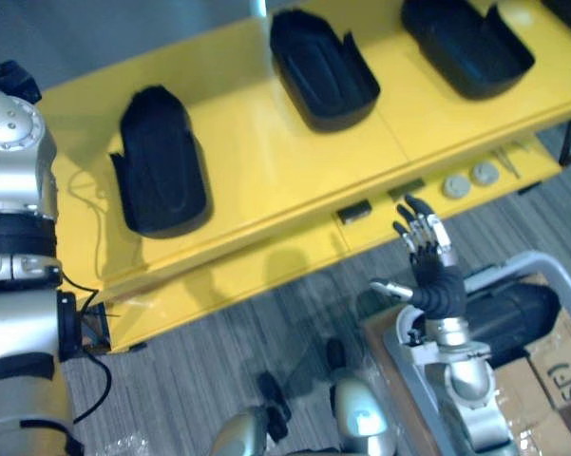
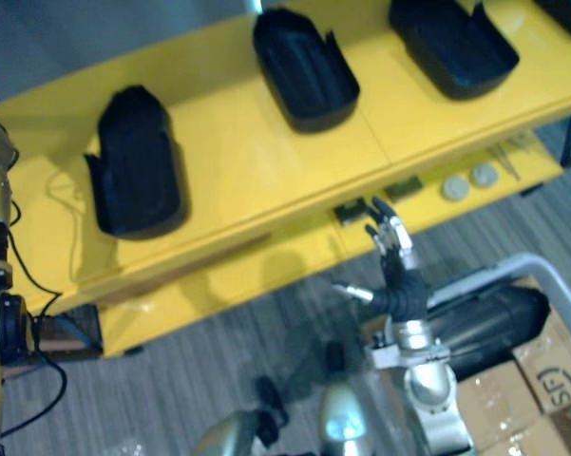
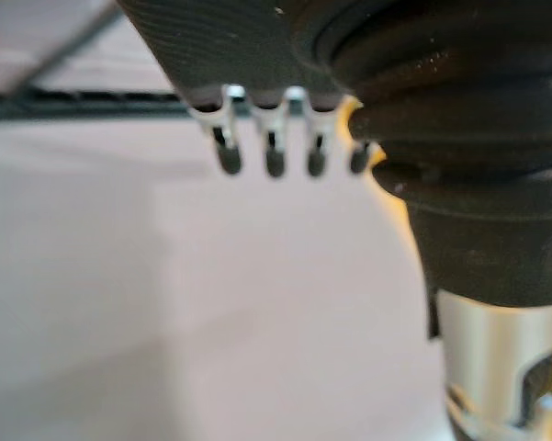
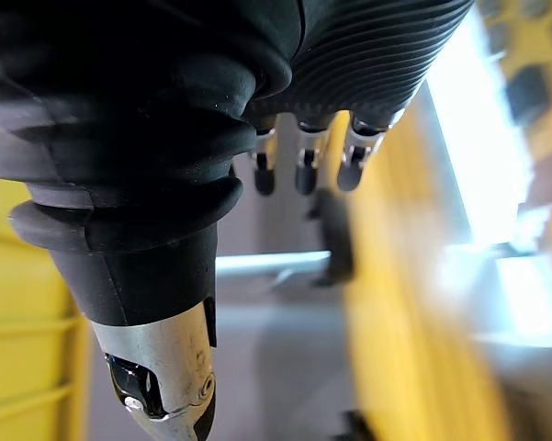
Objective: Walk over and take plastic housings, then place them on the shelf
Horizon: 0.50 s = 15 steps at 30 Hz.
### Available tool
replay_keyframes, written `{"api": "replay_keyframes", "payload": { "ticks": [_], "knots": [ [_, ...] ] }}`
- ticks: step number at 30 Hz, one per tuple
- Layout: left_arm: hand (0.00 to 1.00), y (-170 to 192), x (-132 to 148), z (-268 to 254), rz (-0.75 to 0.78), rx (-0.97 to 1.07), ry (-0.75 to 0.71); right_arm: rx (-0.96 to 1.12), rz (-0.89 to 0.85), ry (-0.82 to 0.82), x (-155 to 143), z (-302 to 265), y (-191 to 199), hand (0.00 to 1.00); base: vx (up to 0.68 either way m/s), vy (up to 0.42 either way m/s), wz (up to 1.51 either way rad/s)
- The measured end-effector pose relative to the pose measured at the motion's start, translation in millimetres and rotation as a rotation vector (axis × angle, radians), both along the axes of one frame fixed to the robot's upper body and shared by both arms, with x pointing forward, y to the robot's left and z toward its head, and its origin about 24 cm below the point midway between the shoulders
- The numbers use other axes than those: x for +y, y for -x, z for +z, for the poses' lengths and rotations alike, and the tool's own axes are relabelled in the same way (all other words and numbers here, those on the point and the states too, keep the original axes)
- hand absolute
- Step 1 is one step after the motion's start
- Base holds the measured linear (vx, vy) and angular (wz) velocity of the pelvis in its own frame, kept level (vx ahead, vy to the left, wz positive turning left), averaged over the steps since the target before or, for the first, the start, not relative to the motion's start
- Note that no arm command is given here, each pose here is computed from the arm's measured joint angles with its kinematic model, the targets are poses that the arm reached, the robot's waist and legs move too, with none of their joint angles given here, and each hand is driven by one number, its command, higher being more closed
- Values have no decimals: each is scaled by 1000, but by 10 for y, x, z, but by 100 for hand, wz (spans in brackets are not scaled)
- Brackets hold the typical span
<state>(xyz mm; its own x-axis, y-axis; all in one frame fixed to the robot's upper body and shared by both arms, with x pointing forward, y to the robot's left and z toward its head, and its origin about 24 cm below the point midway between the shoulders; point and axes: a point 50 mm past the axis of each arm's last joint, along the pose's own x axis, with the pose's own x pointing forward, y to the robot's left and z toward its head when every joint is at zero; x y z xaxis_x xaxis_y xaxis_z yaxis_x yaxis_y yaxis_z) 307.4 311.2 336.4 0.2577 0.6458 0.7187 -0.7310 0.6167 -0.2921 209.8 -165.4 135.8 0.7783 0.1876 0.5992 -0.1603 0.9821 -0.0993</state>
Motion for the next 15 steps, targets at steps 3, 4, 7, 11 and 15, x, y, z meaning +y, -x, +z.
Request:
{"api": "replay_keyframes", "payload": {
  "ticks": [3,4,7,11,15],
  "knots": [
    [0,260,-174,-230,-124,-98,-61,-68,64,1,66,135,-59,0,124,-9,43],
    [0,363,-224,-419,-159,-105,-58,-82,82,-14,88,178,-86,0,57,-16,47],
    [0,645,-307,-853,-204,-88,-24,-77,95,-19,123,219,-141,0,13,-25,56],
    [0,1238,-380,-1621,-142,101,46,50,83,-69,139,82,-233,0,-49,-19,65],
    [0,1623,-290,-1973,-40,257,112,165,219,-44,317,-58,-258,0,-89,-6,31]
  ]
}}
